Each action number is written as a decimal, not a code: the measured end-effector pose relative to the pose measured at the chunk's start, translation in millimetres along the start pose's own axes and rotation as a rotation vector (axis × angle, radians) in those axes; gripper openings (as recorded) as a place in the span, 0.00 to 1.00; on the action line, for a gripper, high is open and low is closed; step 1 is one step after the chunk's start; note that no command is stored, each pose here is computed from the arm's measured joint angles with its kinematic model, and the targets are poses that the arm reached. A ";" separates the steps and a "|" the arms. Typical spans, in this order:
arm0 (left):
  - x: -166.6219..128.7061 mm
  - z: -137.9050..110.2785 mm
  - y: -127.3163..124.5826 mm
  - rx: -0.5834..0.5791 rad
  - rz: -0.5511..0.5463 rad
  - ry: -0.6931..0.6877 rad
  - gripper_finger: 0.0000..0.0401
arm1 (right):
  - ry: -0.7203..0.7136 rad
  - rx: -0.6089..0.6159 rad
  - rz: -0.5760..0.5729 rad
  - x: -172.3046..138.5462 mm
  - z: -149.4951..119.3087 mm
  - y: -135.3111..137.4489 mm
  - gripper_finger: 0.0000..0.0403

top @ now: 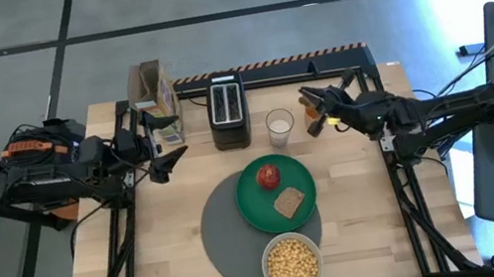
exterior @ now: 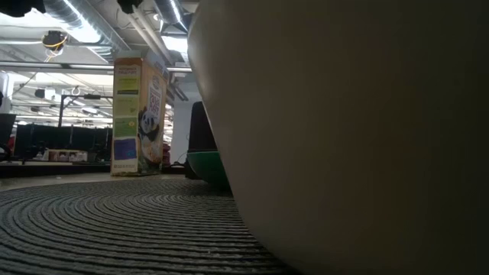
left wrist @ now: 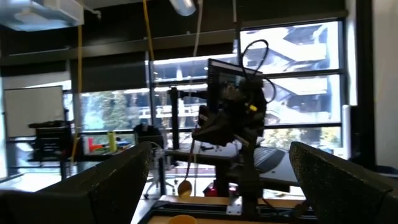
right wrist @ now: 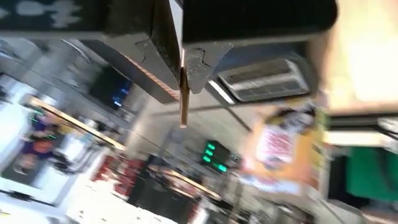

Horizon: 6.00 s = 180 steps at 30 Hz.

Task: Arrange a breakfast setting
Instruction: Put the gold spoon on the gray table mat beside the white bowl

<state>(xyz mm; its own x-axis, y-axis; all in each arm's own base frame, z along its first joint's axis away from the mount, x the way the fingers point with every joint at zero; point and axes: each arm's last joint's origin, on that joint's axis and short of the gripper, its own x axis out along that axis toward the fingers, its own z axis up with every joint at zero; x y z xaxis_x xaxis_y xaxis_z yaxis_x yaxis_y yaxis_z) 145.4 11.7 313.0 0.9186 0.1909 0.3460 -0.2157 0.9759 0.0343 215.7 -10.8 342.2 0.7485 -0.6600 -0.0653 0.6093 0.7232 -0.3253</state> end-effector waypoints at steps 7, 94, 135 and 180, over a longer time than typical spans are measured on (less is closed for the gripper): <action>6.0 -6.2 -4.6 0.022 -0.107 0.026 0.94 | -0.078 0.086 0.181 -4.9 14.6 6.4 0.00; 142.4 -111.7 -144.0 2.698 -0.526 0.144 0.68 | -0.069 0.571 0.938 28.5 5.1 85.6 0.00; 134.8 -107.1 -155.6 2.557 -0.447 0.292 0.03 | -0.019 0.545 0.910 34.5 -1.1 79.6 0.00; 90.4 -74.3 -215.0 1.339 -0.008 0.393 0.03 | -0.398 -0.279 0.739 -13.0 19.8 36.2 0.69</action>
<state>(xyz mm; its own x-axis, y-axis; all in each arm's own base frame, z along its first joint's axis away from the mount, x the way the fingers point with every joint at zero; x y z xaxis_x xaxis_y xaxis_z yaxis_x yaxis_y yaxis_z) 299.4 -172.9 267.1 0.9049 0.4205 0.0664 -0.1539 0.1776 0.9720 233.2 28.0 350.0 0.9930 0.1138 -0.0333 -0.1132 0.8266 -0.5513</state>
